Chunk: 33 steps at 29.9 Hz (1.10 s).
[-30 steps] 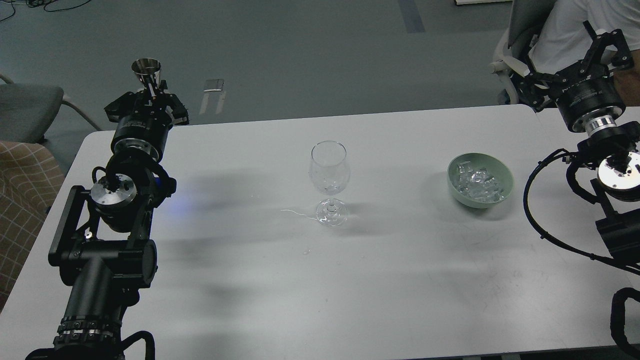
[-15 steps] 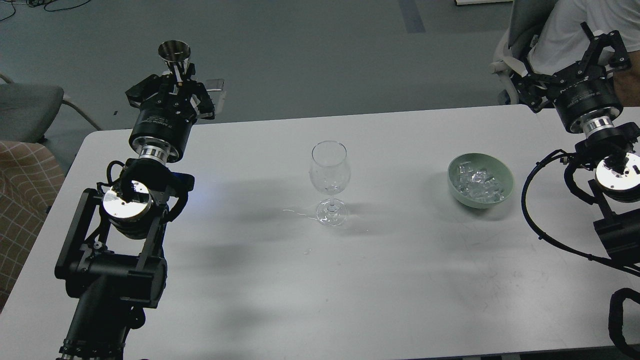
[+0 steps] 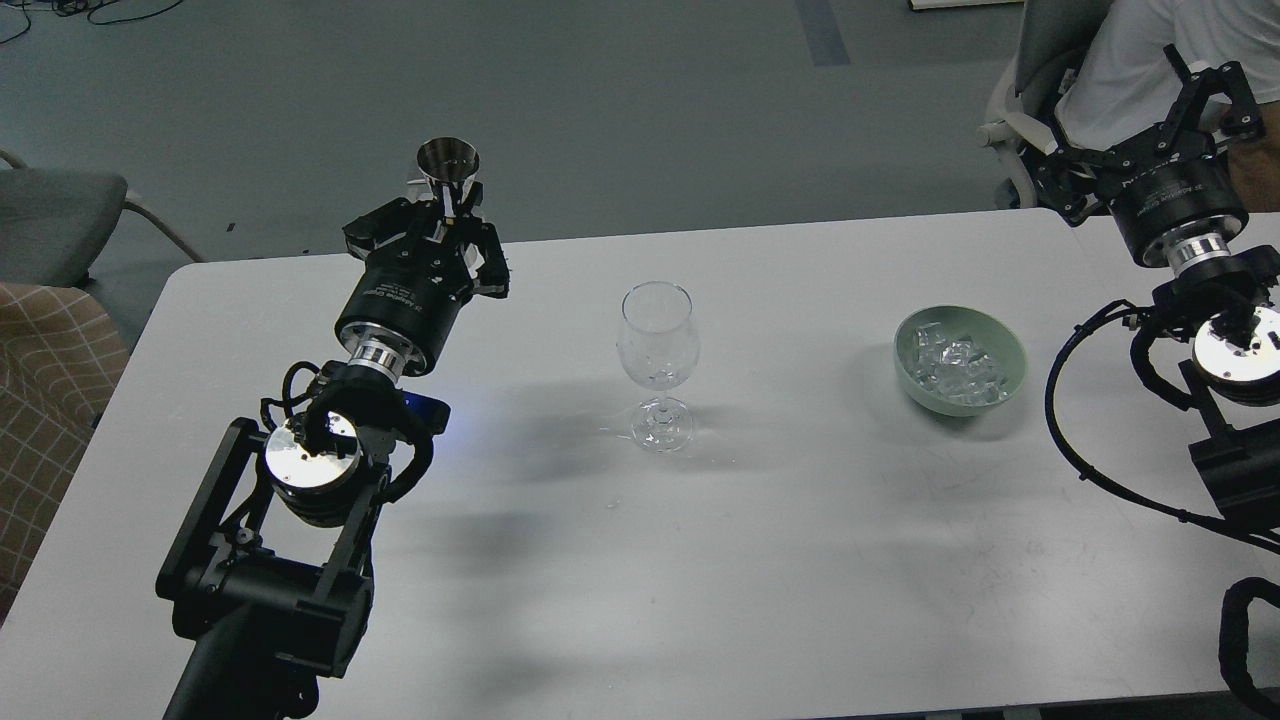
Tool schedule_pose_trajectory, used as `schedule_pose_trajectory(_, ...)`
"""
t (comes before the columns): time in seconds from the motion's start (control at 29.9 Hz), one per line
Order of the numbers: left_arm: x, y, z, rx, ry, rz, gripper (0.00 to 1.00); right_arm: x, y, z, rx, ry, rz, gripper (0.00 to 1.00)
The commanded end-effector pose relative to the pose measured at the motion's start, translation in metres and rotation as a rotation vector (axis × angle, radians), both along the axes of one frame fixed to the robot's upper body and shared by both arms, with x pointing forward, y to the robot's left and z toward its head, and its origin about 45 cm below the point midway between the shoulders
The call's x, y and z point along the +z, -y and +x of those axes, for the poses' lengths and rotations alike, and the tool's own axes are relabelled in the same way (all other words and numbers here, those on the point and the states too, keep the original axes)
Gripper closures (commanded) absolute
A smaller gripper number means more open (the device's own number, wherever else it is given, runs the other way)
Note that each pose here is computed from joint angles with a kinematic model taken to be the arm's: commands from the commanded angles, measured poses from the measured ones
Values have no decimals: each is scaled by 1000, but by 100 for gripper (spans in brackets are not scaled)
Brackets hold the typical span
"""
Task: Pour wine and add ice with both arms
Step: 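Carry the metal cup with the left gripper to above the wine glass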
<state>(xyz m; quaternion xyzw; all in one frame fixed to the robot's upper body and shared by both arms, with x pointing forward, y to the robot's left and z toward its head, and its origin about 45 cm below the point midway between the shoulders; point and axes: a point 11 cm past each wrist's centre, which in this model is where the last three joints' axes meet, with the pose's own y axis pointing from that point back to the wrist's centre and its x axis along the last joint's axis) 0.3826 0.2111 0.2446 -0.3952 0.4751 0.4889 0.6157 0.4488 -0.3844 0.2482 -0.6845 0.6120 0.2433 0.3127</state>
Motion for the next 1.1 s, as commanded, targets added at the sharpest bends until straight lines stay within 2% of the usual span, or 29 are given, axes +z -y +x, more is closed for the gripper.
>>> schedule_pose_trajectory(0.0, -2, 5, -1, -9, -7, 20, 100, -2, 2, -2, -4, -5, -1, 0)
schedule_pose_trajectory(0.53, -22, 21, -13, -51, -44, 102, 100, -3, 4, -3, -8, -6, -2, 0)
schedule_pose_trajectory(1.07, -25, 35, -16, -93, -43, 148, 100, -3, 4, -3, -8, -7, -2, 0)
